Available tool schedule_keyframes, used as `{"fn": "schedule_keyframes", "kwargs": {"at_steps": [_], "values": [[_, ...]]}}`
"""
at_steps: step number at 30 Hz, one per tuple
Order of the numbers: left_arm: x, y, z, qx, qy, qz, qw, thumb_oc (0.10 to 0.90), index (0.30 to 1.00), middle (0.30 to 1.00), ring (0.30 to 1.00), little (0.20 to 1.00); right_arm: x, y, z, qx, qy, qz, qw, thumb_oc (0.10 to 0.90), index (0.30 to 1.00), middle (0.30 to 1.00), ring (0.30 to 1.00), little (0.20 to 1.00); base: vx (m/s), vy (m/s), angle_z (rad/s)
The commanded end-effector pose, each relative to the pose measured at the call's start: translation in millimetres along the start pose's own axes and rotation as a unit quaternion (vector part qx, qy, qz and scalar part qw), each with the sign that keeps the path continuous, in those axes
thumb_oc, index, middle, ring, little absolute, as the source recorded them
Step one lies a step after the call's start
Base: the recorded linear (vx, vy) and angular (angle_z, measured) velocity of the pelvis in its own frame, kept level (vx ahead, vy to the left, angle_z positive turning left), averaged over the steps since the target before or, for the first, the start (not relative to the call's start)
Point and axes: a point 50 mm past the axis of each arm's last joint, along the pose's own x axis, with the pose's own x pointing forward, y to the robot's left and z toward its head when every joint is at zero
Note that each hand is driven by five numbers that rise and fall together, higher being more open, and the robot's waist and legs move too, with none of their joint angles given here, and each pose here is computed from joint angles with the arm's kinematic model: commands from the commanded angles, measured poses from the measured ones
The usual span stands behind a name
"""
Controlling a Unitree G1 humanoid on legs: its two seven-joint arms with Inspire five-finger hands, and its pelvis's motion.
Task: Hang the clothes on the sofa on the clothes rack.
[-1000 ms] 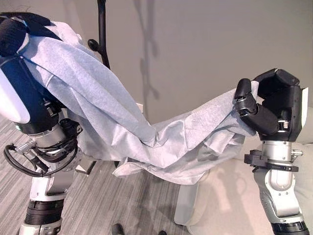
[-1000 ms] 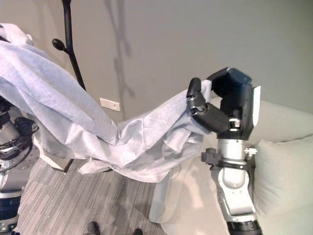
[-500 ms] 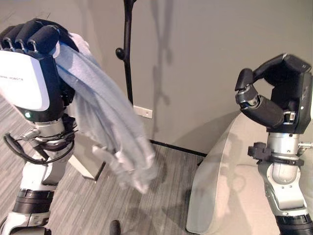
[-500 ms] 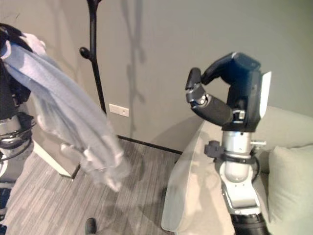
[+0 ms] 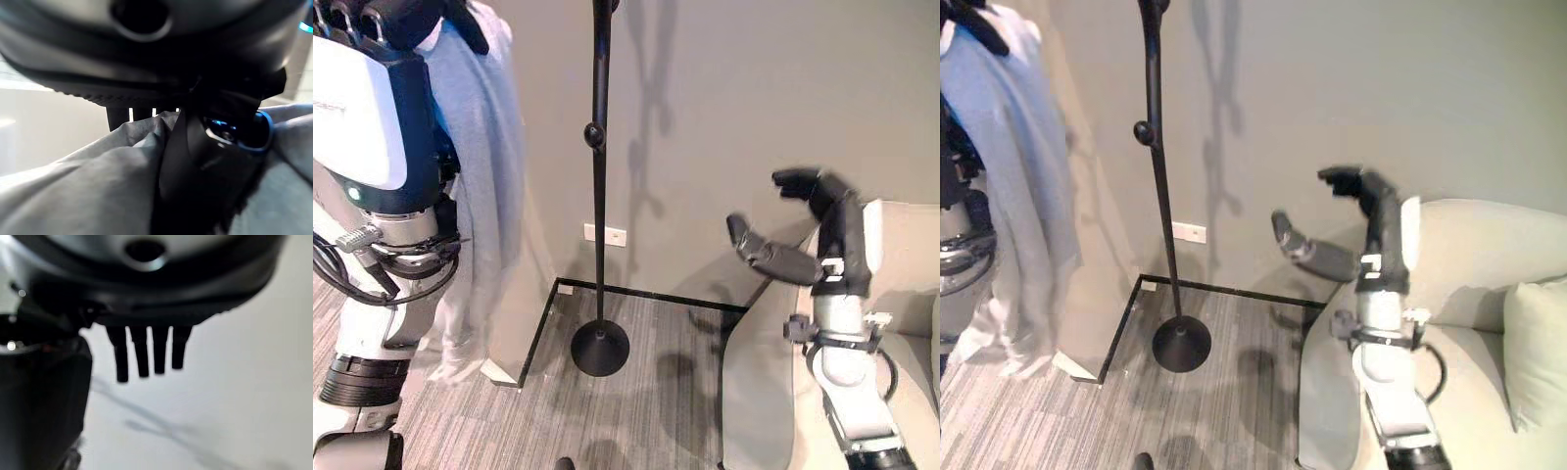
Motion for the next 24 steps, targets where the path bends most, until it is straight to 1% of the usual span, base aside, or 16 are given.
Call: {"fn": "schedule_keyframes", "kwargs": {"at_steps": [1,4,5,7,8,9,12,14,15,16,17,18,20,21,23,24], "values": [[25,23,-18,0.055,-0.008,0.074,0.996,0.4,0.3,0.3,0.3,0.3,10,-3,27,0.065,-0.074,0.048,0.994,0.8,0.9,0.9,0.9,0.9,-0.01,-0.008,-0.1],[26,27,-18,0.058,-0.008,0.084,0.995,0.4,0.3,0.3,0.3,0.3,5,9,16,0.119,-0.045,0.07,0.989,0.8,0.9,0.9,0.9,0.9,-0.01,0.002,-0.12],[27,28,-15,0.05,-0.005,0.096,0.994,0.4,0.3,0.3,0.3,0.3,3,19,8,0.153,-0.025,0.071,0.985,0.8,0.9,0.9,0.9,0.9,-0.01,0.004,-0.06],[29,27,-12,0.039,-0.003,0.103,0.994,0.4,0.3,0.3,0.3,0.3,4,32,1,0.177,-0.01,0.081,0.981,0.8,0.9,0.9,0.9,0.9,0.0,0.001,0.02],[29,27,-12,0.04,-0.003,0.103,0.994,0.4,0.3,0.3,0.3,0.3,4,32,1,0.178,-0.01,0.081,0.981,0.8,0.9,0.9,0.9,0.9,0.01,0.002,0.05],[32,23,-7,0.019,-0.002,0.11,0.994,0.4,0.3,0.3,0.3,0.3,6,51,1,0.19,-0.008,0.107,0.976,0.8,0.9,0.9,0.9,0.9,0.0,-0.001,0.06],[39,15,5,-0.021,-0.002,0.123,0.992,0.4,0.3,0.3,0.3,0.3,9,85,8,0.213,-0.019,0.16,0.964,0.8,0.9,0.9,0.9,0.9,0.01,-0.003,0.05],[41,14,7,-0.029,-0.002,0.127,0.991,0.4,0.3,0.3,0.3,0.3,12,93,11,0.215,-0.026,0.172,0.961,0.8,0.9,0.9,0.9,0.9,0.0,-0.003,0.05],[46,9,18,-0.061,-0.003,0.14,0.988,0.4,0.3,0.3,0.3,0.3,14,116,24,0.214,-0.051,0.217,0.951,0.8,0.9,0.9,0.9,0.9,0.0,-0.005,0.04],[50,6,23,-0.078,-0.003,0.148,0.986,0.4,0.3,0.3,0.3,0.3,15,128,31,0.212,-0.065,0.242,0.944,0.8,0.9,0.9,0.9,0.9,0.0,-0.005,0.04],[51,6,22,-0.077,-0.004,0.149,0.986,0.4,0.3,0.3,0.3,0.3,16,128,32,0.212,-0.067,0.241,0.945,0.8,0.9,0.9,0.9,0.9,-0.01,0.0,0.09],[58,1,32,-0.106,-0.003,0.162,0.981,0.4,0.3,0.3,0.3,0.3,15,150,44,0.202,-0.094,0.29,0.931,0.8,0.9,0.9,0.9,0.9,-0.01,0.001,0.17],[59,0,32,-0.105,-0.004,0.163,0.981,0.4,0.3,0.3,0.3,0.3,16,151,45,0.201,-0.096,0.289,0.931,0.8,0.9,0.9,0.9,0.9,-0.01,0.0,0.18],[67,-3,41,-0.133,-0.005,0.177,0.975,0.4,0.3,0.3,0.3,0.3,12,170,56,0.191,-0.119,0.327,0.918,0.8,0.9,0.9,0.9,0.9,-0.01,-0.002,0.08],[76,-6,53,-0.17,0.0,0.198,0.965,0.4,0.3,0.3,0.3,0.3,9,191,66,0.185,-0.136,0.363,0.903,0.8,0.9,0.9,0.9,0.9,-0.02,0.003,0.06],[76,-6,53,-0.17,0.0,0.198,0.965,0.4,0.3,0.3,0.3,0.3,9,192,66,0.184,-0.136,0.362,0.903,0.8,0.9,0.9,0.9,0.9,-0.02,0.009,0.09]]}}
